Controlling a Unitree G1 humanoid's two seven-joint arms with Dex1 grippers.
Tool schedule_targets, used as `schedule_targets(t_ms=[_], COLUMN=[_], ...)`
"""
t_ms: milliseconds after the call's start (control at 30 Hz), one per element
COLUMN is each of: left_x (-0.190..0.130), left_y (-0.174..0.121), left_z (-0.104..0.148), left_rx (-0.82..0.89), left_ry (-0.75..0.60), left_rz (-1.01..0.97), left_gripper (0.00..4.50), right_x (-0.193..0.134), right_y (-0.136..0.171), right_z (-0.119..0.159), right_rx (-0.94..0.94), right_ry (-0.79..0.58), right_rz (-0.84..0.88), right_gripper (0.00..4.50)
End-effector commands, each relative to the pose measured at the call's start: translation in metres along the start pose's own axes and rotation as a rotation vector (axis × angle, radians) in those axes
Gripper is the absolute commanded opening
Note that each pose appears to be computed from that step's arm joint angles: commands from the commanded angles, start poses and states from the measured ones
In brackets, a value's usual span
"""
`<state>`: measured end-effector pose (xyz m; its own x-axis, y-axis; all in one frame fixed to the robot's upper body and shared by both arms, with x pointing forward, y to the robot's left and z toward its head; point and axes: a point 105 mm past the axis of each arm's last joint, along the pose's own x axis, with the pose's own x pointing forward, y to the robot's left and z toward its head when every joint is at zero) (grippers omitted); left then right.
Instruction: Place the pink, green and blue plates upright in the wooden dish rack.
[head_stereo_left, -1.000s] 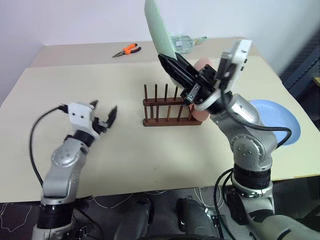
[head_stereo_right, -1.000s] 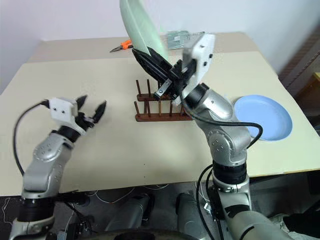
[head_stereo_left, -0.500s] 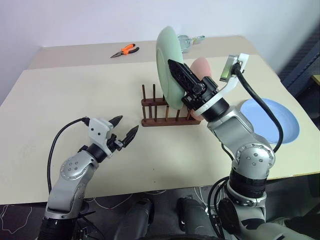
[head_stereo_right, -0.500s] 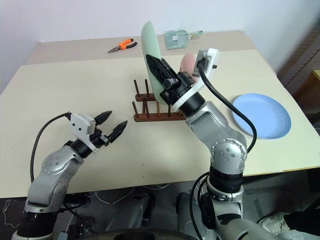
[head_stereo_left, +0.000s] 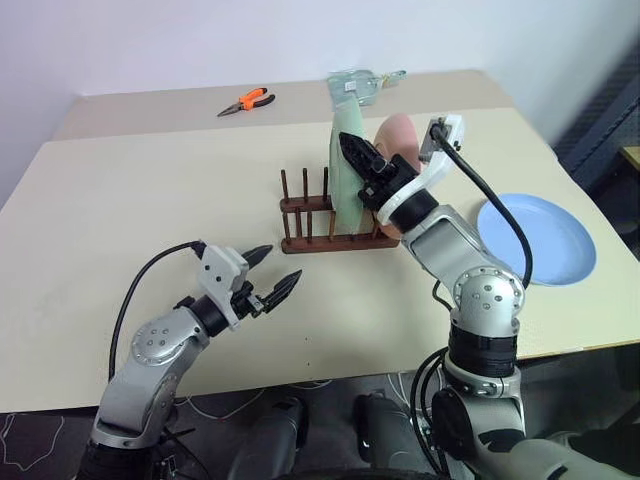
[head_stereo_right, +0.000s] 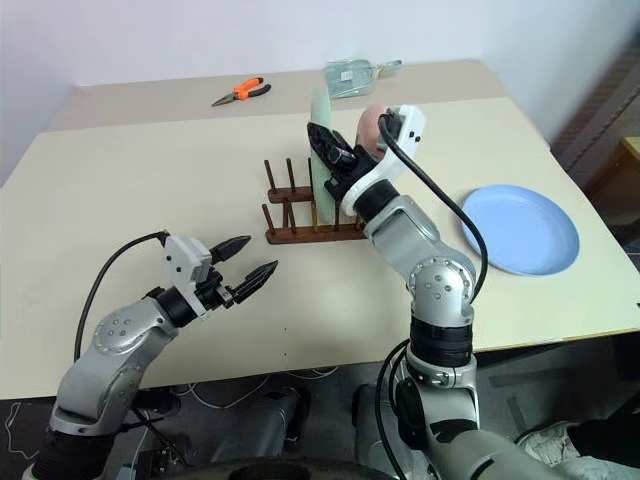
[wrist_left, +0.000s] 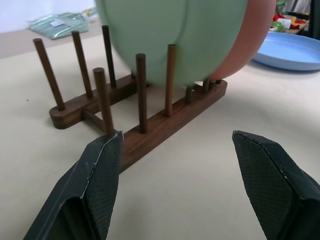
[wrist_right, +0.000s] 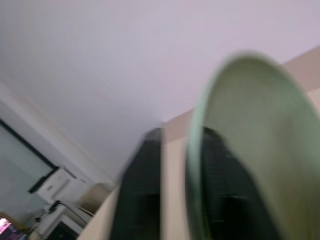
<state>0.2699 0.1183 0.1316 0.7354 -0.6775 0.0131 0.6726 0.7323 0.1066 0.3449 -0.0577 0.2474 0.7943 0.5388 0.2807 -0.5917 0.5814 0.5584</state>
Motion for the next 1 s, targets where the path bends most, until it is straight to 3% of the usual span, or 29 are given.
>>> schedule_targets(t_ms=[33,100,333,467,567,600,667,767,900,1000], left_x=[0.000,0.000,0.000,0.000,0.000,0.000,0.002,0.006,0.014,0.018], left_y=[-0.006,-0.006,-0.007,-0.005,-0.005,-0.005,-0.006,-0.008,-0.011,-0.011], left_z=[0.008,0.007,0.006,0.006,0.005,0.004,0.002,-0.001,-0.004,-0.004], left_rx=[0.032,0.033,0.033,0.035,0.041,0.043,0.045,0.052,0.064,0.079], left_ry=[-0.032,-0.030,-0.029,-0.026,-0.017,-0.013,-0.006,0.003,0.008,0.007], left_rz=[-0.017,-0.018,-0.023,-0.027,-0.034,-0.039,-0.055,-0.085,-0.132,-0.151], left_gripper=[3.59,3.59,3.59,3.59,3.59,3.59,3.59,3.59,3.59,3.59], right_x=[0.006,0.008,0.008,-0.009,-0.026,-0.035,-0.058,-0.089,-0.135,-0.159], right_y=[0.014,0.017,0.034,0.037,0.027,0.013,-0.027,-0.070,-0.127,-0.156], right_z=[0.014,0.016,0.036,0.073,0.108,0.122,0.139,0.135,0.086,0.059], right_rx=[-0.078,-0.143,-0.524,-0.775,-0.823,-0.835,-0.915,-0.980,-1.039,-1.032], right_ry=[-0.035,-0.035,-0.048,-0.107,-0.151,-0.156,-0.112,-0.002,0.304,0.431], right_rz=[0.044,0.054,0.146,0.186,0.148,0.084,-0.087,-0.244,-0.407,-0.515], right_gripper=[2.98,4.04,4.04,4.04,4.04,4.28,4.28,4.28,4.28,4.28])
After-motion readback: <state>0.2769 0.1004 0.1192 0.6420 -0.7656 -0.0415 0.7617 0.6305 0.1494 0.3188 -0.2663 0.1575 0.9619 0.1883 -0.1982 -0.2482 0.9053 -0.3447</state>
